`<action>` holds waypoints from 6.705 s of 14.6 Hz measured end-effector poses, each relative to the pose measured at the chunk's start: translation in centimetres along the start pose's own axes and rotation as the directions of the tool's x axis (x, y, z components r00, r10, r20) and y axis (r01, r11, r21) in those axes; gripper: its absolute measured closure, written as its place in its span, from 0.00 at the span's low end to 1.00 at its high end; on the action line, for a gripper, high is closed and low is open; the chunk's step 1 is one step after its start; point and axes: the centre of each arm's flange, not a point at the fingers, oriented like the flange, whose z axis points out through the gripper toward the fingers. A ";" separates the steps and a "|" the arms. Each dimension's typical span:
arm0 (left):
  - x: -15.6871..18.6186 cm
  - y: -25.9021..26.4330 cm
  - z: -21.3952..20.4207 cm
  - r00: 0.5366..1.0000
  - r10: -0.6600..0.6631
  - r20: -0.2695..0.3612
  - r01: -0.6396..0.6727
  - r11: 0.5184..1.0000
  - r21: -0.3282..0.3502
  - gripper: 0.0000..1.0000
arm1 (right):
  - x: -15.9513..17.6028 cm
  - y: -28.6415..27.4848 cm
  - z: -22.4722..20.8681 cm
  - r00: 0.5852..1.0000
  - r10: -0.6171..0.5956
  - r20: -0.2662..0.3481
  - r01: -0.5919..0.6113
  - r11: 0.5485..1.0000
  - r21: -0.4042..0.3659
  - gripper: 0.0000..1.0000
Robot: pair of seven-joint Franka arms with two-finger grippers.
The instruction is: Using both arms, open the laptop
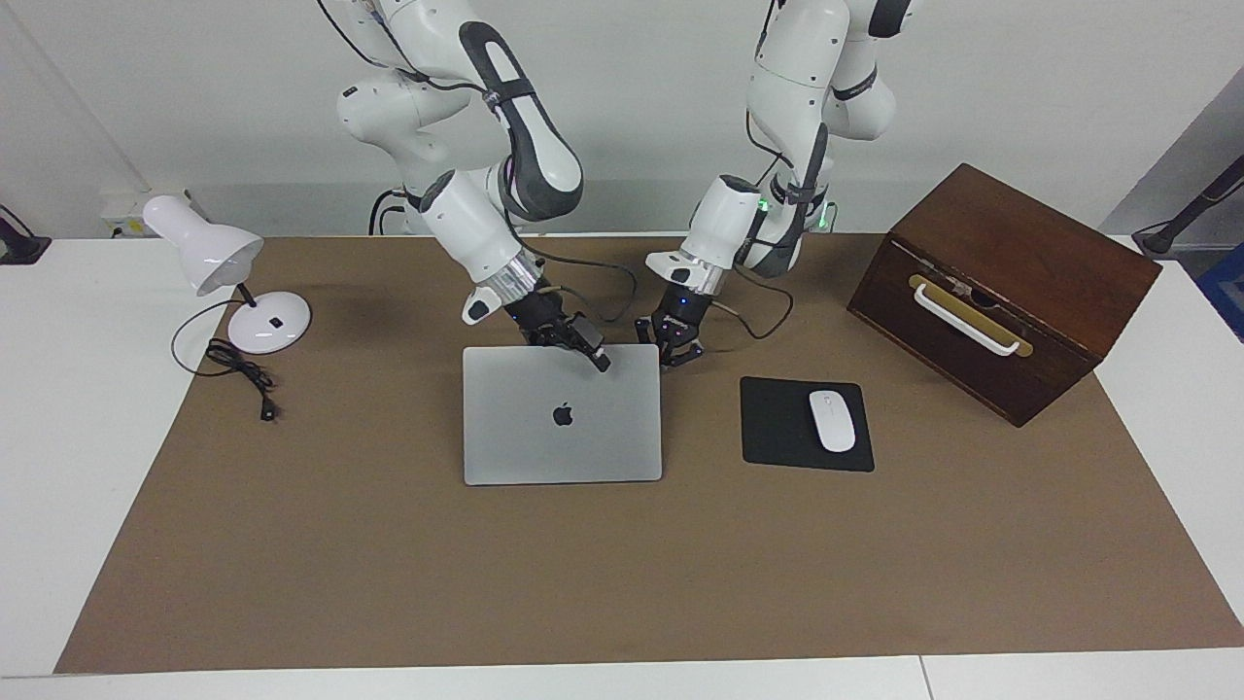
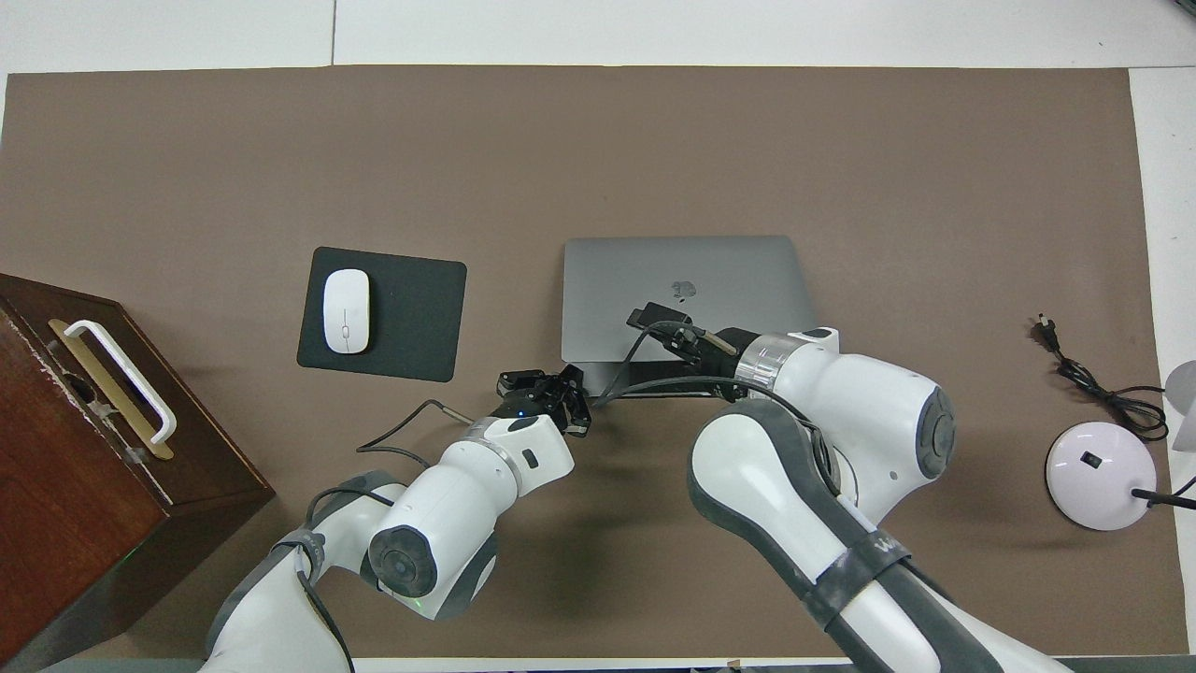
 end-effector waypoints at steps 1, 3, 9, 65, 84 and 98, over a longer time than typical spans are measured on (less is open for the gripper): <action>0.0 0.0 0.0 1.000 0.000 0.000 0.000 1.000 0.000 0.99 | 0.4 0.1 -0.1 1.000 -0.014 0.024 0.015 0.999 -0.037 0.00; 0.0 0.0 0.0 1.000 0.000 0.000 0.000 1.000 0.000 0.99 | 1.2 -0.1 -0.6 0.999 -0.025 0.032 0.028 0.993 -0.113 0.00; 0.0 0.0 0.0 1.000 0.000 0.000 0.000 1.000 0.000 0.99 | 2.5 -1.4 -1.9 0.998 -0.022 0.058 0.030 0.991 -0.134 0.00; -0.1 0.1 0.0 1.000 0.006 -0.001 -0.006 1.000 0.000 0.99 | 15.7 -9.7 -11.2 0.976 -0.217 0.037 0.216 0.915 -0.341 0.00; -0.1 0.1 0.0 1.000 0.006 -0.002 -0.006 1.000 0.000 0.99 | 18.1 -8.8 -12.5 0.948 -0.301 0.098 0.314 0.848 -0.427 0.00; 2.3 1.6 -0.4 0.997 -0.073 -0.012 0.073 0.997 -0.009 0.99 | 21.0 -3.1 -29.2 0.831 -0.472 0.294 0.553 0.646 -0.526 0.00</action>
